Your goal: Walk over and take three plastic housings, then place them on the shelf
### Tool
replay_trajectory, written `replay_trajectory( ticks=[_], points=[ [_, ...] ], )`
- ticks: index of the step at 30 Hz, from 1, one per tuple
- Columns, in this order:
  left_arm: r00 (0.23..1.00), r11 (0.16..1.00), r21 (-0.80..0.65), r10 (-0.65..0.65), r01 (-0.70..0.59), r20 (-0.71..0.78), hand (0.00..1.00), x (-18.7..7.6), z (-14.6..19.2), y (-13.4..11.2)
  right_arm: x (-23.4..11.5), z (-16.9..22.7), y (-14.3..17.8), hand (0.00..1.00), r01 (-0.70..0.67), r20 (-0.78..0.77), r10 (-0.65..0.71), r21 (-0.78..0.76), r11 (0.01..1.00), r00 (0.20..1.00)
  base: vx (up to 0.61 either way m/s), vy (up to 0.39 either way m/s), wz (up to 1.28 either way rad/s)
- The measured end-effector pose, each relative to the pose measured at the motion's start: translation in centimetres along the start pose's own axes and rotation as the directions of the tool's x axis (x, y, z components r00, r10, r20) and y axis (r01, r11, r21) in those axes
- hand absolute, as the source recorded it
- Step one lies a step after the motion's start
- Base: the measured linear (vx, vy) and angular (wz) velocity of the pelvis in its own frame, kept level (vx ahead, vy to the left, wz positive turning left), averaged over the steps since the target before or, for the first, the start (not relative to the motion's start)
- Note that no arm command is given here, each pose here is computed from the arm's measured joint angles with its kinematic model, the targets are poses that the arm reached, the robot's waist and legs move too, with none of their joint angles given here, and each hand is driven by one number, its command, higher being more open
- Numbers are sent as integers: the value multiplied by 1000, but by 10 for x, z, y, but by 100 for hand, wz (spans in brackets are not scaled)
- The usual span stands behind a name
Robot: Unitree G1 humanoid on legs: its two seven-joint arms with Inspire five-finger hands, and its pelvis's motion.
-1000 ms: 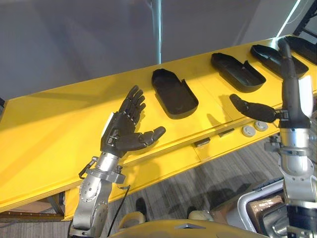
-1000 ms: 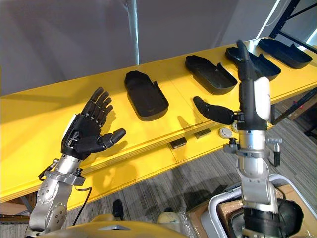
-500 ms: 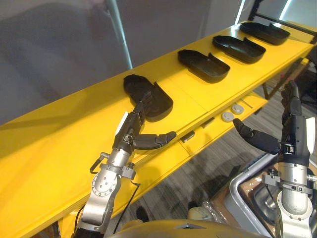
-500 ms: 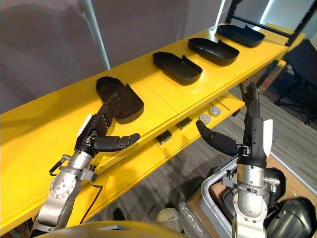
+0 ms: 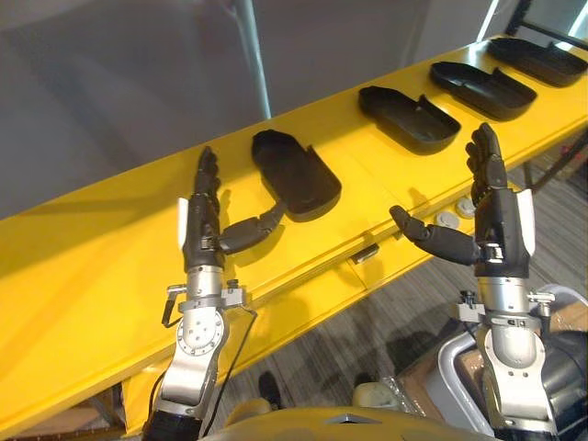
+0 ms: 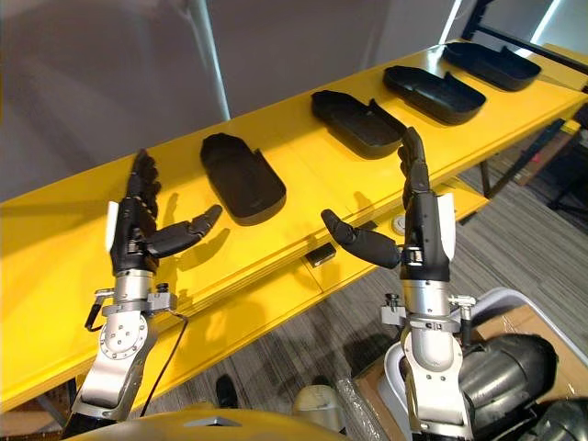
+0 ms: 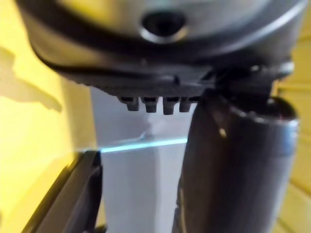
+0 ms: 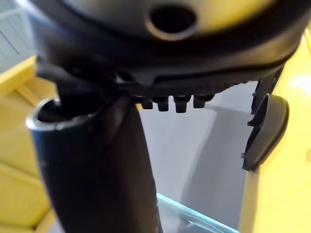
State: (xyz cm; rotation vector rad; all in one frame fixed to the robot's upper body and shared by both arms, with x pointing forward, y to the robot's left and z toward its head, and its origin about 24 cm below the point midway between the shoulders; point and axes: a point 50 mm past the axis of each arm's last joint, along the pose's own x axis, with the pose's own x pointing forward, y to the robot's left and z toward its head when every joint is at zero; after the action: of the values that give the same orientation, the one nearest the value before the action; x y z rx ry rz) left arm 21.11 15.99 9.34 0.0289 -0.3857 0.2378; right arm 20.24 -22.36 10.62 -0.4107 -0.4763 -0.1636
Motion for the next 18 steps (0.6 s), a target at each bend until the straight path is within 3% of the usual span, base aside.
replay_trajectory(
  ticks=[4,8,18],
  points=[
    [998,1000,-17,18,-17,62,100,-3,11,5,4,-30,4,100,17,-150,-26,-61,998,988,-10,-17,36],
    [1000,1000,-3,16,-16,27,100,-11,7,11,3,-48,3,100,14,-243,-33,-81,997,969,13,-3,12],
    [996,988,-122,-94,94,3,100,-10,5,9,19,-52,-4,100,-22,-232,-15,-156,988,973,1,2,2]
  ],
)
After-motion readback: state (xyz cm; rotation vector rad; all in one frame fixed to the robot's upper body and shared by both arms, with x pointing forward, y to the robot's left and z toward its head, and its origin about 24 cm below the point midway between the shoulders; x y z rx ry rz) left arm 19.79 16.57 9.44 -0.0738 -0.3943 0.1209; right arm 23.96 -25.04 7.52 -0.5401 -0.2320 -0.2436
